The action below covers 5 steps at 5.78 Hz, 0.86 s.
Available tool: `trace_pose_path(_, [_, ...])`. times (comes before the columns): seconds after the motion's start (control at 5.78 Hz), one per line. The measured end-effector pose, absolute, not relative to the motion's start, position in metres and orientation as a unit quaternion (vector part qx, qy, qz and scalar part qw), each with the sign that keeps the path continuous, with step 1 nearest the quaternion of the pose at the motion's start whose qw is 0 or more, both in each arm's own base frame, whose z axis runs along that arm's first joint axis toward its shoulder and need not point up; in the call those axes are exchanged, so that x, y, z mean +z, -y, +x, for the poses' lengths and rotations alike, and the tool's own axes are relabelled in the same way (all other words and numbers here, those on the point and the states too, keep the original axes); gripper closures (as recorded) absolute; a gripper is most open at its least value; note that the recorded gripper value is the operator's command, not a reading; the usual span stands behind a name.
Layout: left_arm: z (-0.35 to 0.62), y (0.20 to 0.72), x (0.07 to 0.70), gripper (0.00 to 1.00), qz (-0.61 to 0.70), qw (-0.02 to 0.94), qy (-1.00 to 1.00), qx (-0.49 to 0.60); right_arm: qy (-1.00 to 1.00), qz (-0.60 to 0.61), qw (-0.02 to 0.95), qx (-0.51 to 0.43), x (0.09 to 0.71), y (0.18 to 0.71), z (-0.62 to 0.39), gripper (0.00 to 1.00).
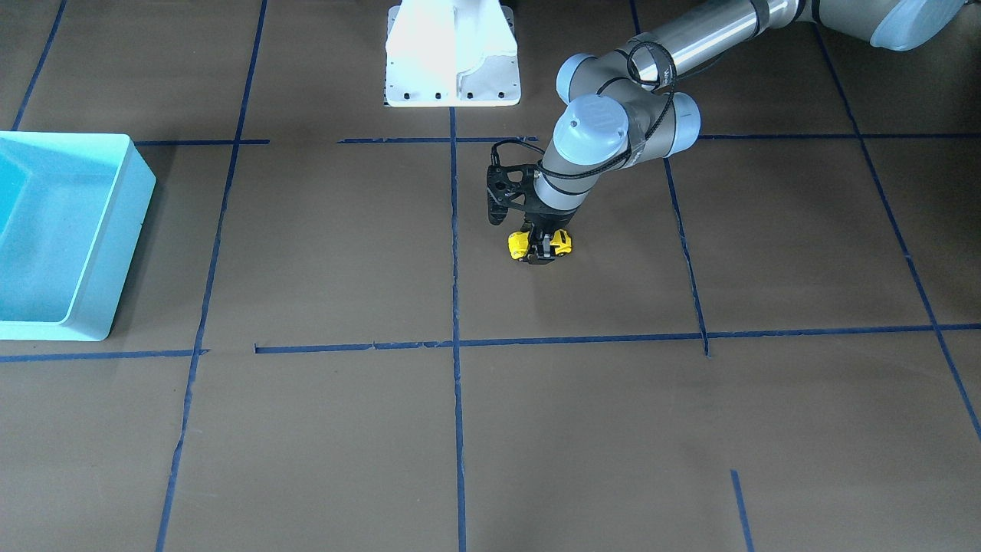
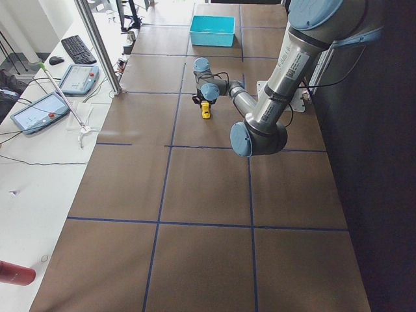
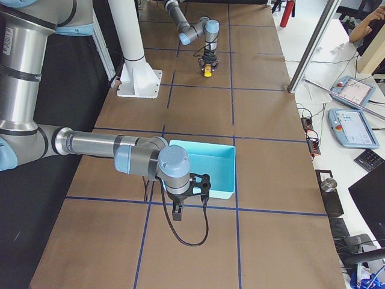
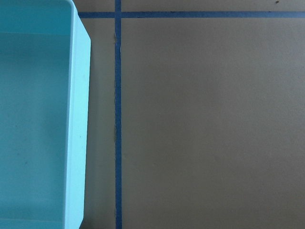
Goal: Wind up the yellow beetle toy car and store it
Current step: 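Keep pulling the car back along the table with the left gripper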
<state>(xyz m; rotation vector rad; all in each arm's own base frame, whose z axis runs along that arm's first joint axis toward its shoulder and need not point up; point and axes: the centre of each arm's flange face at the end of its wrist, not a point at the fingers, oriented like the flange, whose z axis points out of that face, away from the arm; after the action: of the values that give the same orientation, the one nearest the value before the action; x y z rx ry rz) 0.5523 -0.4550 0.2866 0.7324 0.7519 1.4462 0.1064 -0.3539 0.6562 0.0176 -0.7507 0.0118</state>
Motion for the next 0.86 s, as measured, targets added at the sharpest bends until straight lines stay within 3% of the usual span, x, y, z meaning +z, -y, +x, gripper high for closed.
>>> trace_pose_path(0.69, [0.536,0.445,0.303,1.00,0.323,0.614,-0.330,0.640,0.365,0.005,0.931,-0.008,0.653,0.359,0.097,0.00])
trace_pose_path(0.86, [0.536,0.445,0.304,0.35,0.323,0.613,-0.331,0.641,0.365,0.004,0.931,-0.008,0.654,0.358,0.097,0.00])
